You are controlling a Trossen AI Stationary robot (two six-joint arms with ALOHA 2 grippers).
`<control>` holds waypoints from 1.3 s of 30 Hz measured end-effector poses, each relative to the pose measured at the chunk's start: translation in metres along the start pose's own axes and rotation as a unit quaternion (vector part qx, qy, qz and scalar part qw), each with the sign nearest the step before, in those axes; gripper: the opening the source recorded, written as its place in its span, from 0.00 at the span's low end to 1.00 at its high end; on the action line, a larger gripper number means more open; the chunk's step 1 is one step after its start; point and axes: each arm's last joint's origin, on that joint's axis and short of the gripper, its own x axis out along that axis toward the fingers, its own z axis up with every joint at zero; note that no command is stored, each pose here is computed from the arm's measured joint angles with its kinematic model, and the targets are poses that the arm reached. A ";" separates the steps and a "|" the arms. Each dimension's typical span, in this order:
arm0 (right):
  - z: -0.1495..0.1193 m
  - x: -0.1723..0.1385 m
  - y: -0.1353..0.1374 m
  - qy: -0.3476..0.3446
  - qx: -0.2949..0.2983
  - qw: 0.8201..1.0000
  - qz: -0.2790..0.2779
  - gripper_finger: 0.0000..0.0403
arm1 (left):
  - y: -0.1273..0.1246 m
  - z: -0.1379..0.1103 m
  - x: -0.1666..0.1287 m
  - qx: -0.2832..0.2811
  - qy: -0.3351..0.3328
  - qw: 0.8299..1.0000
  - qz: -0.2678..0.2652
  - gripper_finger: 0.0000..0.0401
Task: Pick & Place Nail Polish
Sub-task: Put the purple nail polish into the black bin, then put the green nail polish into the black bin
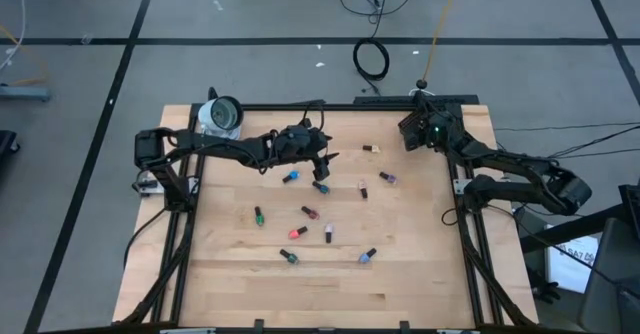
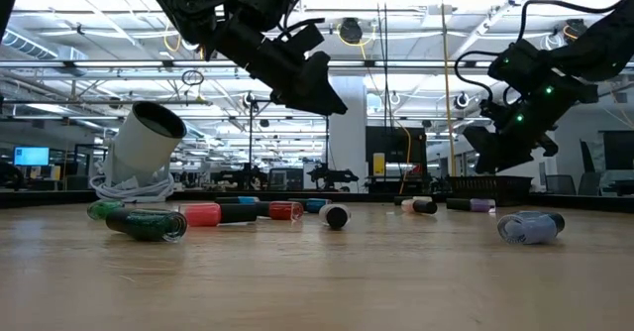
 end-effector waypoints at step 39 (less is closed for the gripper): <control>0.020 -0.113 0.086 -0.244 -0.171 0.769 0.565 0.50 | -0.041 -0.068 -0.076 -0.176 0.469 0.861 0.089 0.61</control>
